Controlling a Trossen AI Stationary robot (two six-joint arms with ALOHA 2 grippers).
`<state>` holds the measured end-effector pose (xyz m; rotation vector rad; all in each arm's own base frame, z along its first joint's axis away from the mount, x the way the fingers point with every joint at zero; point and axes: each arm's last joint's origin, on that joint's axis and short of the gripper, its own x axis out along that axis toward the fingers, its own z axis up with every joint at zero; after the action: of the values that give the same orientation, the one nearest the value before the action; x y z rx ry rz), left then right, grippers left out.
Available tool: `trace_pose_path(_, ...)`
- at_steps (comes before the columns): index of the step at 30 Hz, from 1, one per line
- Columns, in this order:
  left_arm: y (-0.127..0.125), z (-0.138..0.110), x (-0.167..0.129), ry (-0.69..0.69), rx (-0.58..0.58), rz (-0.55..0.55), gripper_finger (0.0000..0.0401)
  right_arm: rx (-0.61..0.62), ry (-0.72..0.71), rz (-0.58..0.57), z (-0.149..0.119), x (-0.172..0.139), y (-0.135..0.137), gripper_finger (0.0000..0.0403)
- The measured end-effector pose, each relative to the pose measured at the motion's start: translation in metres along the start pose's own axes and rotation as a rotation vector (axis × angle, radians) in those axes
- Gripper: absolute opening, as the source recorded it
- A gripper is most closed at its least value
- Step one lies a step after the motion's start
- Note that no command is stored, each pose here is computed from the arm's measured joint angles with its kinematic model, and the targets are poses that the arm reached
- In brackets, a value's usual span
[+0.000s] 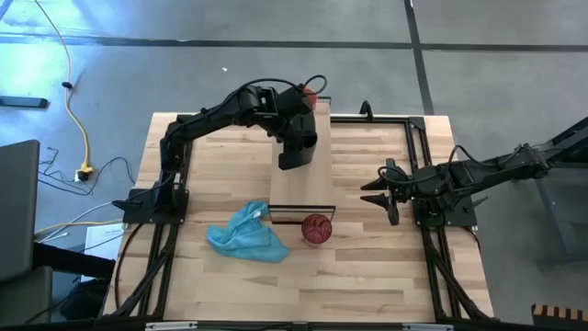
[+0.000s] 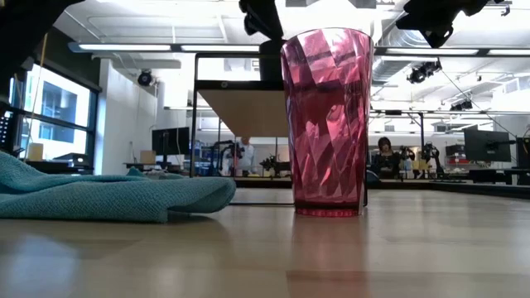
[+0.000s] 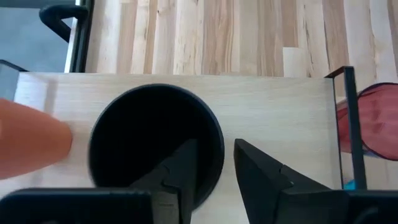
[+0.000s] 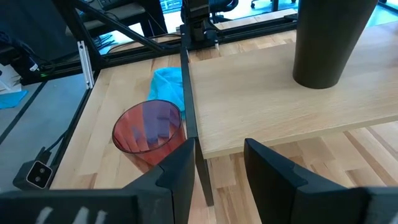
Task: Stack small to large cups/mugs on shelf
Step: Put the red cup on the shelf
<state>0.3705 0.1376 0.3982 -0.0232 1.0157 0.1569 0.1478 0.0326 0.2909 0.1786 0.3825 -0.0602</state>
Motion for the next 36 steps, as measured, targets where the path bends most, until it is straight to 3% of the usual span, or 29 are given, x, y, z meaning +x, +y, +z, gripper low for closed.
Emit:
trace_pose_path(10,-0.003,-0.006,-0.039,-0.072,-0.003,0.042,0.0097,-0.003,0.002,0.0,0.0,0.0,0.0,0.013)
trace_pose_path(22,-0.018,-0.03,-0.12,-0.214,-0.049,0.056,0.0097,0.03,0.0,0.005,0.0,0.0,0.0,0.013)
trace_pose_path(29,-0.049,-0.059,-0.165,-0.225,-0.057,-0.099,0.0097,0.091,-0.061,0.175,0.01,0.006,0.011,0.013)
trace_pose_path(36,-0.089,-0.084,-0.197,-0.231,-0.025,-0.257,0.0097,0.082,-0.062,0.299,0.011,0.033,0.033,0.013)
